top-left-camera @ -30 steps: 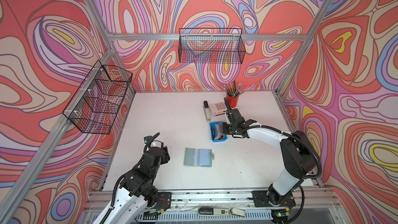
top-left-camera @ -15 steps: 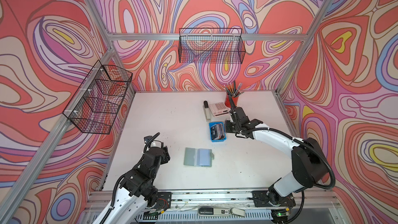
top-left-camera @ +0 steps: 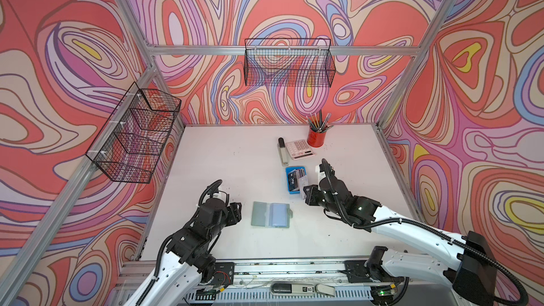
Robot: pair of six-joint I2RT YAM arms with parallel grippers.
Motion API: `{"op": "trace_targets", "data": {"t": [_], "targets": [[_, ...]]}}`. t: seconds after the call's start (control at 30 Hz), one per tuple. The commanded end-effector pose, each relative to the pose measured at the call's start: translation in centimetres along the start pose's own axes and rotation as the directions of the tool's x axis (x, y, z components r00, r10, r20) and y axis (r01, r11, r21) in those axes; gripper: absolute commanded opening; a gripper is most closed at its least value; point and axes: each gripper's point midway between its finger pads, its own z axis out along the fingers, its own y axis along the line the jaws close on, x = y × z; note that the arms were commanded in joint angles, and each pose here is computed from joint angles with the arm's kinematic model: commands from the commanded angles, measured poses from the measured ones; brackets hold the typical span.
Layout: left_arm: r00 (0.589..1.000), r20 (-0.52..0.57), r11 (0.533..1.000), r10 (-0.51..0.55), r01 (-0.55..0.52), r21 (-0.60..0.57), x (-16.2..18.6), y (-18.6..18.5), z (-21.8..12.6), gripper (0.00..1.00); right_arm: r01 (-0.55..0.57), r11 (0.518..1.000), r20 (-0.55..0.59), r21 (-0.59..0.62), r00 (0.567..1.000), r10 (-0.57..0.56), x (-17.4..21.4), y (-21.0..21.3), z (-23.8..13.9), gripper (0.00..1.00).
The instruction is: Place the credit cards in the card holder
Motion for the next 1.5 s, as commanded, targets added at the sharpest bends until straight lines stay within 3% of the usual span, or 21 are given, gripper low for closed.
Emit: {"op": "trace_targets", "data": {"t": [0.0, 0.2, 0.4, 0.63, 0.83, 1.03, 1.2, 1.47], "targets": [[0.99, -0.134, 0.998, -0.036, 0.043, 0.055, 2.5, -1.1, 2.2, 0.62, -0.052, 0.995, 0.095, -0.081, 0.994, 0.06, 0.8, 3.3, 0.1, 0.0], [0.976, -0.214, 0.997, -0.029, 0.042, 0.057, 5.6, -1.3, 4.2, 0.63, -0.085, 0.974, 0.07, -0.209, 0.992, 0.102, 5.4, 6.3, 1.1, 0.0], [0.973, -0.231, 0.998, -0.007, 0.019, 0.051, 7.9, -1.3, 4.5, 0.65, -0.169, 0.958, 0.04, -0.23, 0.982, 0.183, 7.9, 4.7, 2.4, 0.0], [0.962, -0.27, 0.997, -0.024, 0.042, 0.06, 10.3, -0.4, 5.2, 0.66, -0.227, 0.954, 0.077, -0.198, 0.966, 0.246, 8.0, 1.9, 1.9, 0.0], [0.949, -0.315, 0.987, -0.001, 0.052, 0.154, 11.3, -3.1, 5.6, 0.65, -0.247, 0.953, 0.112, -0.176, 0.957, 0.268, 7.7, 0.4, 1.2, 0.0], [0.946, -0.32, 0.982, 0.041, 0.022, 0.19, 11.9, -5.2, 5.7, 0.65, -0.245, 0.954, 0.112, -0.171, 0.958, 0.266, 7.7, 0.0, 0.8, 0.0], [0.952, -0.304, 0.989, 0.026, 0.019, 0.145, 11.8, -4.4, 5.9, 0.64, -0.221, 0.956, 0.089, -0.194, 0.966, 0.241, 8.0, 0.9, 1.2, 0.0], [0.989, -0.14, 0.999, 0.045, -0.044, 0.007, 8.1, -1.6, 4.0, 0.74, -0.077, 0.974, -0.008, -0.215, 0.997, 0.077, 8.7, 3.5, 3.9, 0.0]]}}
